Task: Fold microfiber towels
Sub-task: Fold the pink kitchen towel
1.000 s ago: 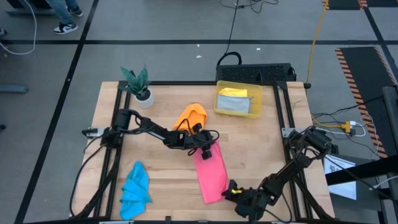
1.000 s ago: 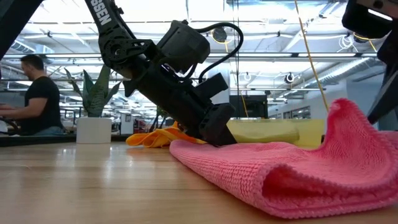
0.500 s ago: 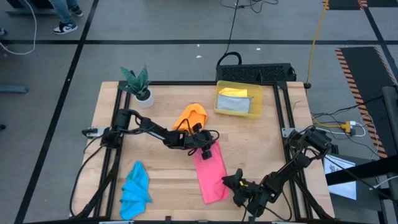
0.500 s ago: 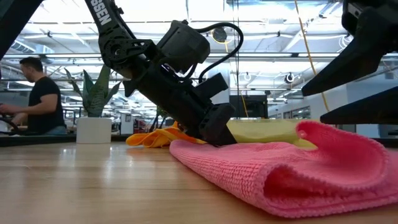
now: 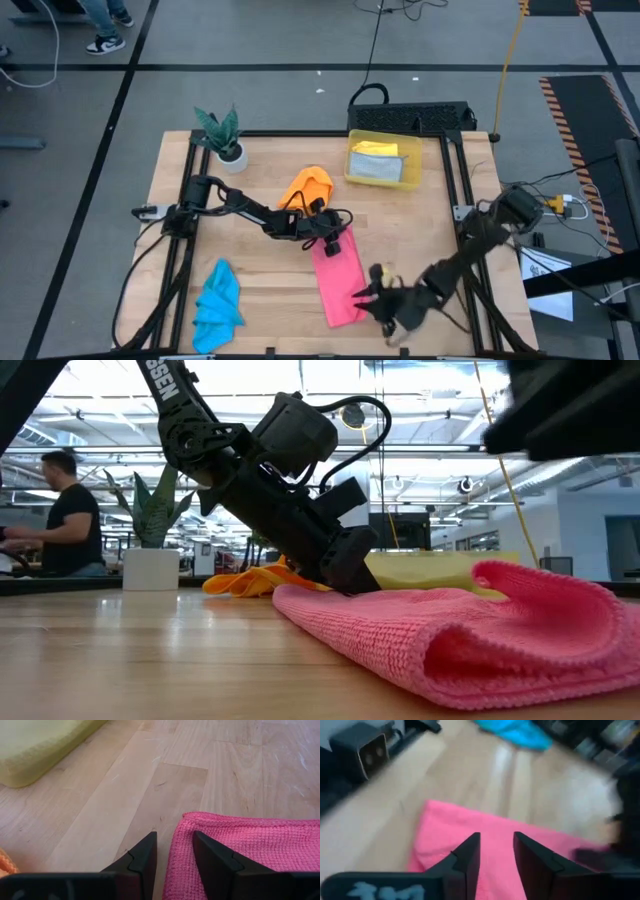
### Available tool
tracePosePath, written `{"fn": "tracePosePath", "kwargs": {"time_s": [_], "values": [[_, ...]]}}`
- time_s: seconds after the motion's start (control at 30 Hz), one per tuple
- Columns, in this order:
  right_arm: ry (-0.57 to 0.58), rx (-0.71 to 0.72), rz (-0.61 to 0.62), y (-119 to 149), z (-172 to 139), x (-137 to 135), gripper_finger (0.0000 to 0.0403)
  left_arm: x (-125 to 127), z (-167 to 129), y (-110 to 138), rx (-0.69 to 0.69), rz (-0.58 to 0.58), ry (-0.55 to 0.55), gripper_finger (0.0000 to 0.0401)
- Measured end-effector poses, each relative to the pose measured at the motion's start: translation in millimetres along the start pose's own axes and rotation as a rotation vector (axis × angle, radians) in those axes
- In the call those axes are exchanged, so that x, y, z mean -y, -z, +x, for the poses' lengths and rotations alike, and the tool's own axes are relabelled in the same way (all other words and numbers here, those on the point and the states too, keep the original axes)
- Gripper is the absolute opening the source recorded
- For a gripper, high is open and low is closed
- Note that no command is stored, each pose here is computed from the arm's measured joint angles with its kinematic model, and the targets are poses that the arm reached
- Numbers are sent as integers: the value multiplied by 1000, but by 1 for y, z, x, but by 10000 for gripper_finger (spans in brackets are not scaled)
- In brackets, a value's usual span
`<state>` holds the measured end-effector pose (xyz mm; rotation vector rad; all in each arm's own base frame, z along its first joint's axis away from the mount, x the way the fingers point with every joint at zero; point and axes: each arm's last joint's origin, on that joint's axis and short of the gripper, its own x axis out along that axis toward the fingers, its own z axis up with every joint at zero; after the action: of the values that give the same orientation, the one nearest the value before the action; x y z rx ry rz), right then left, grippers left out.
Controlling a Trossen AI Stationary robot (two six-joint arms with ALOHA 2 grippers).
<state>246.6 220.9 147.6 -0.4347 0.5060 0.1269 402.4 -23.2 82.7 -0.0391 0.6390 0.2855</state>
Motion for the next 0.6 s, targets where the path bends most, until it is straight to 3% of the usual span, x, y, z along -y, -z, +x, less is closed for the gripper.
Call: {"fn": "tracePosePath", "kwargs": {"time_s": [0.2, 0.4, 0.6], "values": [[-266, -72, 314, 3, 31, 47, 55, 0, 0, 0, 1, -7, 0, 131], [-405, -239, 378, 30, 53, 56, 5, 0, 0, 0, -2, -5, 0, 131], [-513, -359, 445, 32, 40, 44, 8, 1, 0, 0, -2, -3, 3, 131]]}}
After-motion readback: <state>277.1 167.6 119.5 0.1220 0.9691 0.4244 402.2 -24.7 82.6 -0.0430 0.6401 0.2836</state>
